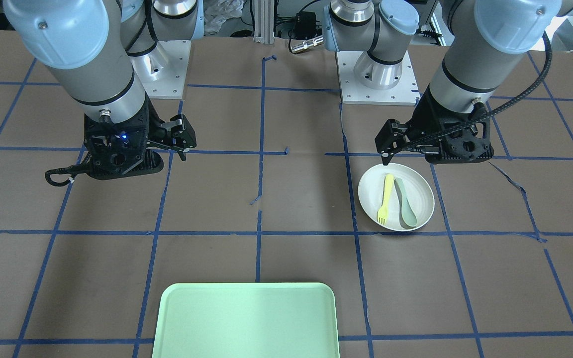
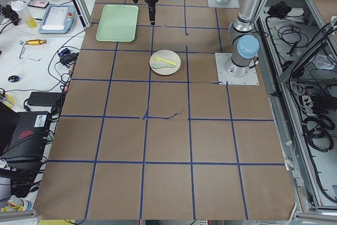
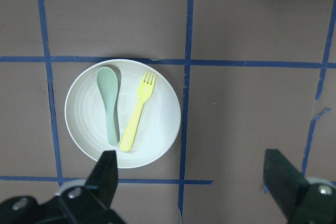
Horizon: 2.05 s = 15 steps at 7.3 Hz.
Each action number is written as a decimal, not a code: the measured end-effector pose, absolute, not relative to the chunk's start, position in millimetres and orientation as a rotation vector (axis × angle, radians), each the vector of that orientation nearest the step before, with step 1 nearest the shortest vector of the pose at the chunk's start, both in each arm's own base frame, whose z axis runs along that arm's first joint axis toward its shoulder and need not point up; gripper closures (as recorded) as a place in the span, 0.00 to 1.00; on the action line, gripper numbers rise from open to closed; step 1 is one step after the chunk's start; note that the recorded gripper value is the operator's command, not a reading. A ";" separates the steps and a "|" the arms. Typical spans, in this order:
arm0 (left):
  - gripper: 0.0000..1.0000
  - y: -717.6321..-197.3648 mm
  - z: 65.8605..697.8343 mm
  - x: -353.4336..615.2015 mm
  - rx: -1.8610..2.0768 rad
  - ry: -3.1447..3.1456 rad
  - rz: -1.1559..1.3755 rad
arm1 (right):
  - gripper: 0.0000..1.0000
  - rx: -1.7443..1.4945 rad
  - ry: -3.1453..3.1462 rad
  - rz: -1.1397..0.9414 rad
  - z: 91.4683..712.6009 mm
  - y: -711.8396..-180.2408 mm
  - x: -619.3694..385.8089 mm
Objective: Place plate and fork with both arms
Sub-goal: 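Move the left gripper down beside the white plate's rim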
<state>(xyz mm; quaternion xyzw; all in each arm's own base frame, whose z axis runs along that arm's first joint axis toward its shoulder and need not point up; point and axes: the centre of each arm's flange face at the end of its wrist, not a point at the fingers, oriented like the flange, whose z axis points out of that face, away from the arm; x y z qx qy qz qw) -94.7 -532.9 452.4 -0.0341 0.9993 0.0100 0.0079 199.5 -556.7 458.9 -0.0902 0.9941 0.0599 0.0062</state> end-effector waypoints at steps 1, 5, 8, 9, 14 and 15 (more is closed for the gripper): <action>0.00 -535.0 451.4 -79.3 -0.140 3.111 0.037 | 0.00 -0.282 3.116 0.197 455.4 -555.9 198.9; 0.00 -533.1 433.5 -33.8 -0.232 3.104 0.098 | 0.00 -0.281 3.115 0.240 442.3 -552.0 198.3; 0.00 -529.6 392.9 35.9 -0.264 3.121 0.124 | 0.00 -0.281 3.114 0.248 441.2 -551.5 198.3; 0.00 -526.8 368.3 50.0 -0.284 3.121 0.103 | 0.00 -0.281 3.115 0.246 441.2 -551.6 198.2; 0.13 -497.2 264.3 92.5 -0.128 3.169 0.196 | 0.00 -0.279 3.113 0.261 435.9 -550.3 198.2; 0.13 -491.8 246.5 91.4 -0.114 3.190 0.249 | 0.00 -0.278 3.113 0.269 433.1 -549.4 198.2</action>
